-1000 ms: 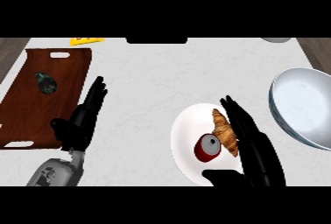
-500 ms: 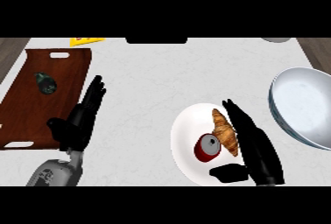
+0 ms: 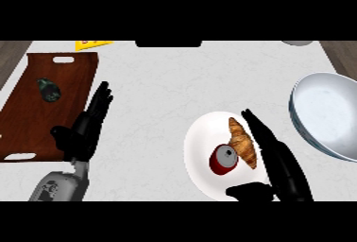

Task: Pick the croissant from the plate and place it in the bowl

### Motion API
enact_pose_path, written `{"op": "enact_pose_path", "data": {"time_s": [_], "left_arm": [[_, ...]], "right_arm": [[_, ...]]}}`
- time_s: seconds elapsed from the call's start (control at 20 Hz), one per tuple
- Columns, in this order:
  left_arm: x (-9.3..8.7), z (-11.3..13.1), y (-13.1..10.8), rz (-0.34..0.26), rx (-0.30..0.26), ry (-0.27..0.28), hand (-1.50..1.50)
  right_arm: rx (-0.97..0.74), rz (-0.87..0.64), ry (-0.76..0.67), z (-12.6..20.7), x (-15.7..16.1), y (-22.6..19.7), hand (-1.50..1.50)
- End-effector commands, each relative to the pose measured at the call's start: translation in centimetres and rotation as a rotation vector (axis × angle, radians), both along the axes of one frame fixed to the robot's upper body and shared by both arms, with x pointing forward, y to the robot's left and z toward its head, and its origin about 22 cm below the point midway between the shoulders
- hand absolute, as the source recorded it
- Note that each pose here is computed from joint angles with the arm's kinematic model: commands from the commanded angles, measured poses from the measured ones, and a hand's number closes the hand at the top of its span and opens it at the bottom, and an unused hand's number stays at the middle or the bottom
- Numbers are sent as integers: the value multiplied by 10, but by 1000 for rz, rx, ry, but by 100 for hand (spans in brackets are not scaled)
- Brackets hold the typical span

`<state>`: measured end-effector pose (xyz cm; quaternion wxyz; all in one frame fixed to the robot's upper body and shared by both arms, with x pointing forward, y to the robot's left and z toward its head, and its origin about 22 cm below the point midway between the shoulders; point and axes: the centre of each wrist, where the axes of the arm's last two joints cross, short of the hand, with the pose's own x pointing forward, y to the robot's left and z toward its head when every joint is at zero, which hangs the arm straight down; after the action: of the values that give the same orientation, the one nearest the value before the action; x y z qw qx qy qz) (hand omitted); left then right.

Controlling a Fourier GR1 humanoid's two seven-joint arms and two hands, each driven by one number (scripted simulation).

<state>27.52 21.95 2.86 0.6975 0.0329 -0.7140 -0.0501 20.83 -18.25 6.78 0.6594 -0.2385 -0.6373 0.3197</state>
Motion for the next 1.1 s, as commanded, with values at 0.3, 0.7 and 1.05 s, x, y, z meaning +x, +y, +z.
{"op": "enact_pose_path", "data": {"time_s": [0.3, 0.7, 1.05], "left_arm": [[2, 13, -16, -12, -15, 3, 0], [-14, 17, -3, -2, -8, -11, 0], [-11, 9, -4, -17, -7, 8, 0]], "right_arm": [[97, 4, 23, -21, -15, -8, -150], [148, -12, 61, -49, 11, -1, -150], [135, -25, 32, -66, 26, 2, -150]]}}
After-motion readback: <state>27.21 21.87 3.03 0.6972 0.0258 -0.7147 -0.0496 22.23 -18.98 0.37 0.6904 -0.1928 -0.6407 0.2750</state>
